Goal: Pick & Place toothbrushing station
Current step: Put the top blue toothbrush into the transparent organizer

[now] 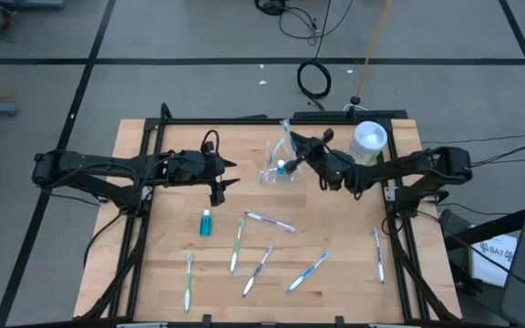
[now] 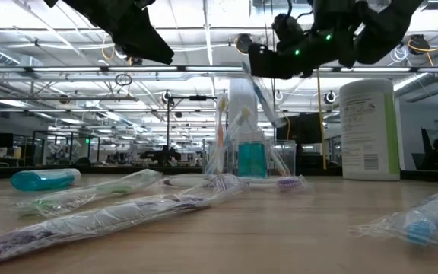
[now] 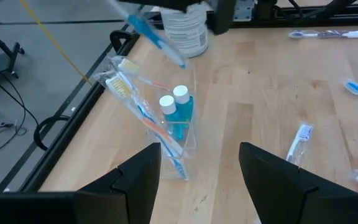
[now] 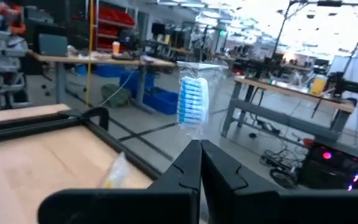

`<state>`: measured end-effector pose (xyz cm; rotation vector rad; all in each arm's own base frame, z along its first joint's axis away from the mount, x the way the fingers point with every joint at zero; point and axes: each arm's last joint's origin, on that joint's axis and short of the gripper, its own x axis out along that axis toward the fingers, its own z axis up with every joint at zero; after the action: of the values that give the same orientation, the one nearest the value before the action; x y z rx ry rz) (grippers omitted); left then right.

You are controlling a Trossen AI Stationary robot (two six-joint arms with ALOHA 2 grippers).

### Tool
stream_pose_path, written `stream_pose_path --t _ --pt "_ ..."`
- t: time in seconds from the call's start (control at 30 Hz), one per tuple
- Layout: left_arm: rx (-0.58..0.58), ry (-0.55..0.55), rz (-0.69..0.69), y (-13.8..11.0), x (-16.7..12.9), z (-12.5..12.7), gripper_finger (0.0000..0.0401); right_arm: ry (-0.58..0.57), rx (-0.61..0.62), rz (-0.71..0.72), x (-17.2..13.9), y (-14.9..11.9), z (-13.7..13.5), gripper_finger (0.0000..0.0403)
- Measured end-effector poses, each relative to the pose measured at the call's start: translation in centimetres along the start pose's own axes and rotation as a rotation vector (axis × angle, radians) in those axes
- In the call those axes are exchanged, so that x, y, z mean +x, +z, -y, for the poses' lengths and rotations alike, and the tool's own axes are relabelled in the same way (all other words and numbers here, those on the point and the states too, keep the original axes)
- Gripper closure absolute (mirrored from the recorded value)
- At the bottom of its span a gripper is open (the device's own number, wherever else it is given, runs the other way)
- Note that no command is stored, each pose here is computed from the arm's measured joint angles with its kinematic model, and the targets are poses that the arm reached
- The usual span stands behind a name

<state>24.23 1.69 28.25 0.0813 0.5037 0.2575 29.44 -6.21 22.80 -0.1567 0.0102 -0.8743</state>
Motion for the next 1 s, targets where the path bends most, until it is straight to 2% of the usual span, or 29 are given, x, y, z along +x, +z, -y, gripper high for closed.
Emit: stream_pose_path --t 0.2,0.37,0.53,0.63,0.83,1.0 --pt "0.006 0.000 -0.005 -0.1 0.0 0.0 0.0176 -0.048 0.002 -0.015 1.6 -2.5 -0.1 0.0402" --pt "0.008 -0.001 -0.013 -0.1 0.0 0.0 0.0176 -0.038 -0.029 -0.064 1.8 -4.2 -0.8 0.0403" --pt "0.011 -0.001 -0.016 -0.2 0.0 0.0 0.0176 -0.085 -0.070 -0.120 1.7 -5.8 -1.5 0.0403" --pt "0.015 -0.001 -0.016 -0.2 0.0 0.0 0.0176 -0.099 -0.082 -0.134 1.3 -6.0 -2.0 0.0403" --pt "0.016 -0.001 -0.016 -0.2 0.0 0.0 0.0176 -0.213 -0.107 -0.155 0.2 -5.9 -2.7 0.0403" --pt "0.016 -0.001 -0.016 -0.2 0.0 0.0 0.0176 -0.188 -0.097 -0.149 -0.8 -5.8 -3.8 0.0403"
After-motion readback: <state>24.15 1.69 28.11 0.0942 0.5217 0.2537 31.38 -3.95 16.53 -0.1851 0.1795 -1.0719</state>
